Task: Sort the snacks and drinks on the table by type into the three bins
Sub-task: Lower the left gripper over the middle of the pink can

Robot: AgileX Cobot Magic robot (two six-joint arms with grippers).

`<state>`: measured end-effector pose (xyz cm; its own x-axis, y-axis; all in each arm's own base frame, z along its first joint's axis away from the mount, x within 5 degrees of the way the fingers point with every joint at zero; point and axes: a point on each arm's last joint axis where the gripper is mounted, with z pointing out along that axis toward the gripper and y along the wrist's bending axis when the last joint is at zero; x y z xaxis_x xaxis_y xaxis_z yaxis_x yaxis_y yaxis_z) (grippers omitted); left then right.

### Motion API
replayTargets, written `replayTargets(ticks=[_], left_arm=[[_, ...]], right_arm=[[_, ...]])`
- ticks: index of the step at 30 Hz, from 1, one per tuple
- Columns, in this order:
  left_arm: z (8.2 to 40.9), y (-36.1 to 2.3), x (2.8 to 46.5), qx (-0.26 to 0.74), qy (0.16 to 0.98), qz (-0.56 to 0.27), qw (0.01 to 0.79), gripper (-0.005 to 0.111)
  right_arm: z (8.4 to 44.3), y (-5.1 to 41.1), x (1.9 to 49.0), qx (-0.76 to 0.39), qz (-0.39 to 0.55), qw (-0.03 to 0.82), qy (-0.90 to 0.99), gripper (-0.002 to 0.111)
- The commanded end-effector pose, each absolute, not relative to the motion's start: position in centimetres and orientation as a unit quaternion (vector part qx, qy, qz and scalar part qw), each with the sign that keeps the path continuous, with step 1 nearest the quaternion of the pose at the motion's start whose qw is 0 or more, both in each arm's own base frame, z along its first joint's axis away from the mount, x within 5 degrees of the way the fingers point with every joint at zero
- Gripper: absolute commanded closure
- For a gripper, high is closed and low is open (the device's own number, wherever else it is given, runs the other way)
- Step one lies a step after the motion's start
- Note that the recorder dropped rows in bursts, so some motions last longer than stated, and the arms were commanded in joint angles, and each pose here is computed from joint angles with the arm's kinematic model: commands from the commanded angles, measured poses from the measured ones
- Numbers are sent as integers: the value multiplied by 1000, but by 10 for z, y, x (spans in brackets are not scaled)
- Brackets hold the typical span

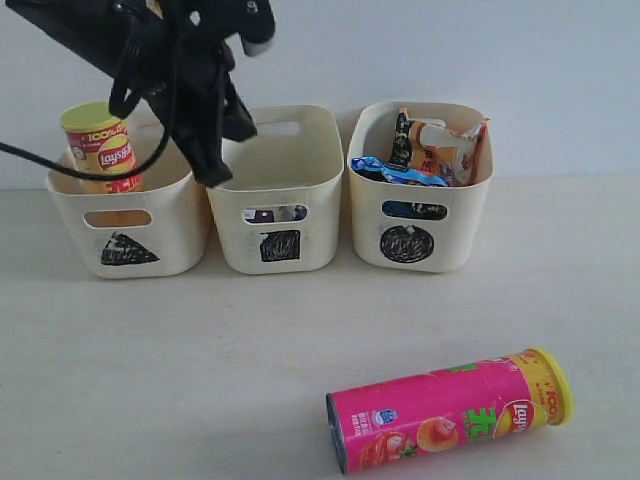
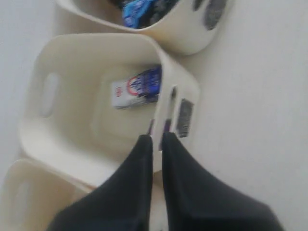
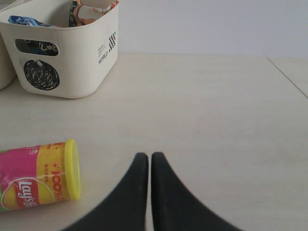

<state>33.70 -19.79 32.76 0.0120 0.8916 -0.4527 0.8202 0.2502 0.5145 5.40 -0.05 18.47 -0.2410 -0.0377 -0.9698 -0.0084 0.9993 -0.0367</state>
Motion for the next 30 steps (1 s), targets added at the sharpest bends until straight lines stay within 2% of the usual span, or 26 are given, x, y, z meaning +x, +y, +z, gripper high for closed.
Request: replayTargets(ticks=[1,5,6,7,8,9,10,13,15,19,24,30], left_arm=[[316,-226,310,658,661,-53,355,102],[310,-259,279,701,626,-96,328,101],[306,-269,271,714,616,-104,316,94],[302,-276,265,723,609,-108,308,83],[295,-283,260,736,601,-110,293,66],[290,-287,258,741,598,-112,285,55],[284,-293,255,743,598,-116,276,39],[267,-307,250,742,608,-129,250,7],[255,-314,247,742,614,-133,235,-3],[230,-338,244,705,652,-144,240,-3],[209,-348,242,698,672,-153,196,-3],[192,-356,249,664,708,-160,181,-3]], right_arm=[[184,-1,54,-16,-14,619,785,108],[184,-1,54,-16,-14,619,785,108],[184,-1,54,-16,-14,619,785,108],[184,-1,54,-16,-14,619,785,108],[184,-1,54,-16,-14,619,785,108],[184,-1,54,-16,-14,619,785,108],[184,-1,54,-16,-14,619,785,108],[184,-1,54,-16,-14,619,785,108],[184,-1,54,-16,-14,619,785,108],[184,-1,54,-16,-14,619,785,108],[184,-1,54,-16,-14,619,785,108],[184,-1,54,-16,-14,619,785,108]])
